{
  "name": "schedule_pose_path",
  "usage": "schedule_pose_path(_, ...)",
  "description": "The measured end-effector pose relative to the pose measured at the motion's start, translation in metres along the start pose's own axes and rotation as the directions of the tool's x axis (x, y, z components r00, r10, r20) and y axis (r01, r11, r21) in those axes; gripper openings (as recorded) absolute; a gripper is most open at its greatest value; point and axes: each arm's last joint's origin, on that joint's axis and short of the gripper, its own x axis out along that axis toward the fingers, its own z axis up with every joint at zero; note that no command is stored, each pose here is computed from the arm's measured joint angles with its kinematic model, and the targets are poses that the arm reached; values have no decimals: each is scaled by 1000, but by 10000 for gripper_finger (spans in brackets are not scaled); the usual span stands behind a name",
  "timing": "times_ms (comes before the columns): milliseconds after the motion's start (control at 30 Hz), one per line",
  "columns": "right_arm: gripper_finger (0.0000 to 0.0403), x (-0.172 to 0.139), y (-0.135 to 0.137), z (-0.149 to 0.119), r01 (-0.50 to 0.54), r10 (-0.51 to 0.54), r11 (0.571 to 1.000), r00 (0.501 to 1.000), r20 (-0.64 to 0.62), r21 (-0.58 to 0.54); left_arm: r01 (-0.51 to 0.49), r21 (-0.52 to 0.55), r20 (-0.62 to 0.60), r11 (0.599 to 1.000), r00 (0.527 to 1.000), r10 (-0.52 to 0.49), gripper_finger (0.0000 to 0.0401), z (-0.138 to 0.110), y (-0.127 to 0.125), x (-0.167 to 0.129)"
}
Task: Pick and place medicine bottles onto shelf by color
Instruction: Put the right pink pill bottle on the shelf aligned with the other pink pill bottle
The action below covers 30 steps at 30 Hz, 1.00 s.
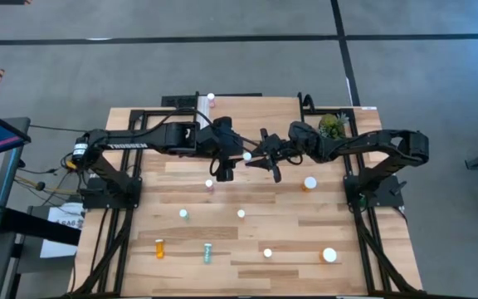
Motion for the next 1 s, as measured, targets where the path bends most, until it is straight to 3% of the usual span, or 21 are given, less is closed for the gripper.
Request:
schedule_pose_path(267,128,0,0,0,0,0,1000,1000,0,0,0,0,0,1000,1000,0,197,0,0,0)
schedule_pose_path(400,128,0,0,0,0,0,1000,1000,1,-1,8,-58,3,998,1000,-8,196,0,-1,0)
schedule_pose_path(533,128,0,0,0,0,0,1000,1000,1,-1,30,-12,7,999,1000,-30,196,0,-2,0)
schedule_pose_path(733,128,0,0,0,0,0,1000,1000,1,-8,90,-41,7,995,996,-90,196,0,-3,-2)
schedule_pose_path(867,128,0,1,0,-2,2,1000,1000,1,-28,170,-63,-33,984,985,-172,203,-1,2,-5)
schedule_pose_path(1000,128,0,1,0,1,-1,999,1000,0,-38,175,-64,-114,982,977,-182,227,-3,8,-7)
